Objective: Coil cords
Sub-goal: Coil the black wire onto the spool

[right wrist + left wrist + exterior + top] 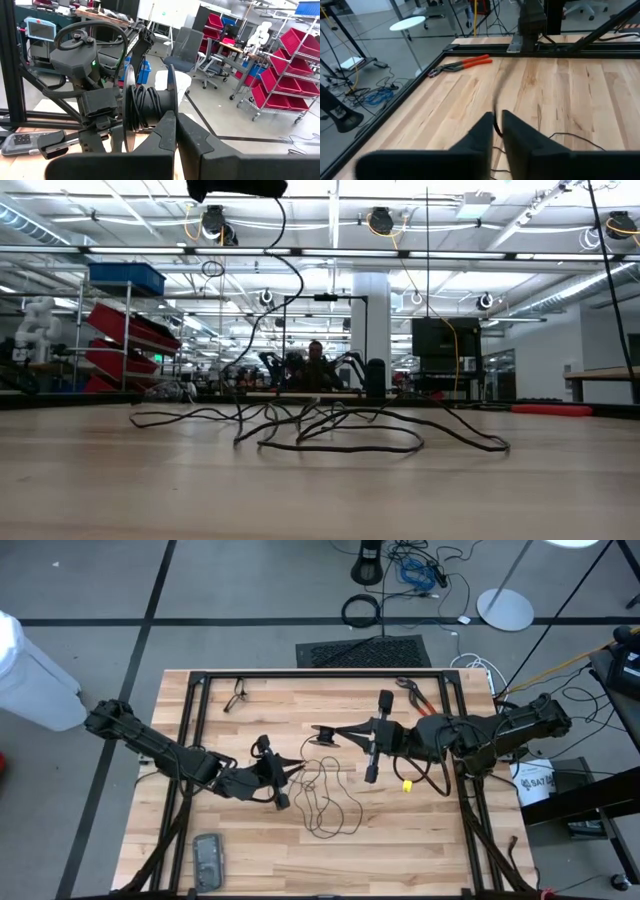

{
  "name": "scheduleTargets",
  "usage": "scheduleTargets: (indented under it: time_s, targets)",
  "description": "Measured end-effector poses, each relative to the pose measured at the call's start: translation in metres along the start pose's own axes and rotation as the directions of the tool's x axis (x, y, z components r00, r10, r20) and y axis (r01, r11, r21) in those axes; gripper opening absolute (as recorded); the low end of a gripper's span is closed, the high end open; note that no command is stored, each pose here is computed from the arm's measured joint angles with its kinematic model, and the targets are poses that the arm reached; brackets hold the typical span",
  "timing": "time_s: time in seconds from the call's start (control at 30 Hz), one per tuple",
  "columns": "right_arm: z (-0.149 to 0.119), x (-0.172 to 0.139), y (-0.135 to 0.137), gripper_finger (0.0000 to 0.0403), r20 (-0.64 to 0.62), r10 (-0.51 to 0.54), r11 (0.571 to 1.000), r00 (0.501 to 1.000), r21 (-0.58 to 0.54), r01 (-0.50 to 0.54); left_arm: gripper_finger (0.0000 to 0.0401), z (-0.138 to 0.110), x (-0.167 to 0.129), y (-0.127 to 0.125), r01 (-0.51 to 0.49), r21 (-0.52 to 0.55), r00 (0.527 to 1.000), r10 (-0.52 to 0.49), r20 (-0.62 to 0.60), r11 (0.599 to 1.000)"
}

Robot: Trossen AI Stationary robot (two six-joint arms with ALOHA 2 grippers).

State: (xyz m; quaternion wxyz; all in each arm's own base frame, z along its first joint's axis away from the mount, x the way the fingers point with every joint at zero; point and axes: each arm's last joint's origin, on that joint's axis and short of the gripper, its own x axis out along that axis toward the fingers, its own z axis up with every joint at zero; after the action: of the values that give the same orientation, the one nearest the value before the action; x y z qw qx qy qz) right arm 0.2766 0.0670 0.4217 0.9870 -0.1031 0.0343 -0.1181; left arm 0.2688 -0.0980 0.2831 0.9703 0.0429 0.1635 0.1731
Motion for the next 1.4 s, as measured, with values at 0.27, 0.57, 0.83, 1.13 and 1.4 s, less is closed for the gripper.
scheduleTargets:
  time_s: [0.27, 0.57, 0.83, 1.13, 1.4]
  targets:
    - [-0.001, 0.003, -0.001, 0.0, 0.002, -0.009, 0.999, 1.0, 0.033, 0.009, 0.0012, -0.001, 0.0, 0.002, -0.059, 0.017, 0.998, 0.059, -0.002, 0.998]
    - [-0.002, 0.017, 0.007, 0.0, 0.05, -0.031, 0.995, 0.998, 0.096, 0.026, 0.0013, -0.001, 0.002, 0.006, -0.116, 0.023, 0.993, 0.116, -0.003, 0.993]
    - [-0.013, 0.046, 0.02, 0.0, 0.066, -0.259, 0.965, 0.964, 0.053, 0.256, 0.0013, 0.0, 0.002, 0.006, -0.111, 0.021, 0.994, 0.11, 0.011, 0.994]
    - [-0.026, 0.074, 0.038, 0.0, 0.148, -0.348, 0.938, 0.926, 0.061, 0.343, 0.0013, 0.001, 0.002, 0.006, -0.103, 0.031, 0.995, 0.102, 0.011, 0.994]
    - [-0.038, 0.09, 0.046, 0.0, 0.189, -0.359, 0.933, 0.914, 0.08, 0.35, 0.0013, 0.0, 0.01, 0.015, -0.128, 0.05, 0.992, 0.128, -0.011, 0.991]
